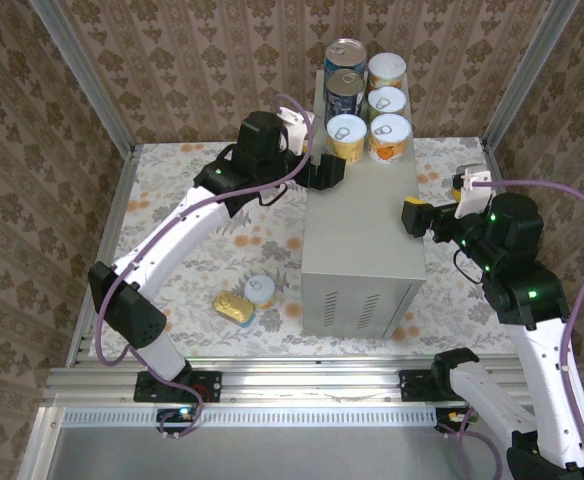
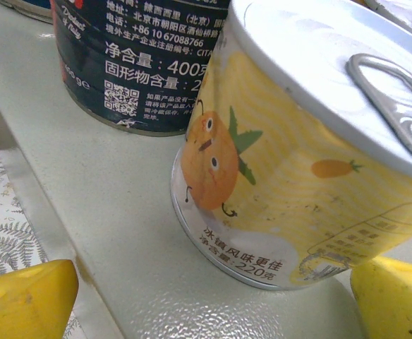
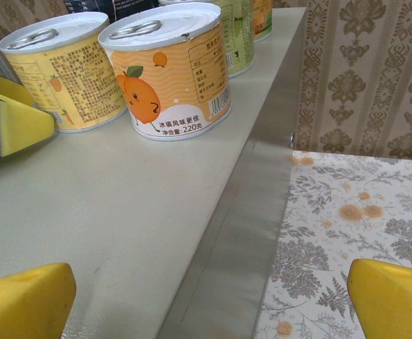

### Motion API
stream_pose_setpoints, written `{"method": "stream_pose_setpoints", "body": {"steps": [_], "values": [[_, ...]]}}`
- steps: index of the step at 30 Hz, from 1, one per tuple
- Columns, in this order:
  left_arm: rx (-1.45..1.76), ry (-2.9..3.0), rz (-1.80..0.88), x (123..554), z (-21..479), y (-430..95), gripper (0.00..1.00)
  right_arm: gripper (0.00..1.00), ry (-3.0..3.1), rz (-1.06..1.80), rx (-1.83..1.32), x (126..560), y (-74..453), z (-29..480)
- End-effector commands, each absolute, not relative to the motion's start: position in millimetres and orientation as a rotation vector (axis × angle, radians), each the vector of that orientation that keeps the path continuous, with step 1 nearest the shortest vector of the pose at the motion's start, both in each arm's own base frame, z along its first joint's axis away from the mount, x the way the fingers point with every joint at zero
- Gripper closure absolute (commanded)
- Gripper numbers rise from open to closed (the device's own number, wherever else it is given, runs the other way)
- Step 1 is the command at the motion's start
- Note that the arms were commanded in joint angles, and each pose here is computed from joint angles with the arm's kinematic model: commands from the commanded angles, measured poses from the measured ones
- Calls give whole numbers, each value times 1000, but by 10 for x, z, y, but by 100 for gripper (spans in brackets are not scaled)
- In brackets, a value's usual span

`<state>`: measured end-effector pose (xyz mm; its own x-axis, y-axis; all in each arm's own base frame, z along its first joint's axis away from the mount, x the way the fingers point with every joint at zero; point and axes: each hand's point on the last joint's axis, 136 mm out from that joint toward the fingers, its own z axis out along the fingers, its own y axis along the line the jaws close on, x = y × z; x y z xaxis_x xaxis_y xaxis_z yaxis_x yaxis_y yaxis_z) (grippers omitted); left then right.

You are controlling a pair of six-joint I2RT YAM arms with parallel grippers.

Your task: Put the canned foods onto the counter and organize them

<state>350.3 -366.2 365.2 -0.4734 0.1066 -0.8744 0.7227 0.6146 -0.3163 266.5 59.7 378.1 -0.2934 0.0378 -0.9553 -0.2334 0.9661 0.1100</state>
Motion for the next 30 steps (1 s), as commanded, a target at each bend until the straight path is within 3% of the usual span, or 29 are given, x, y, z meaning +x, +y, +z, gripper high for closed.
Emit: {"method": "stream_pose_setpoints", "body": {"steps": [1, 15, 23, 30], "values": [[617, 1890, -871, 3517, 3887, -3585, 0, 0, 1842, 272, -172, 2653, 634, 3802], [562, 1969, -653, 3048, 3785, -2687, 0, 0, 1773, 334, -379, 2542, 960, 4164], [423, 2196, -499, 2656, 3203, -2041, 0, 0, 1731, 391, -676, 2355, 1583, 4233], [189, 2486, -412, 2279, 2379, -1660, 0, 0, 1655, 411, -949, 2076, 2159, 4224]]}}
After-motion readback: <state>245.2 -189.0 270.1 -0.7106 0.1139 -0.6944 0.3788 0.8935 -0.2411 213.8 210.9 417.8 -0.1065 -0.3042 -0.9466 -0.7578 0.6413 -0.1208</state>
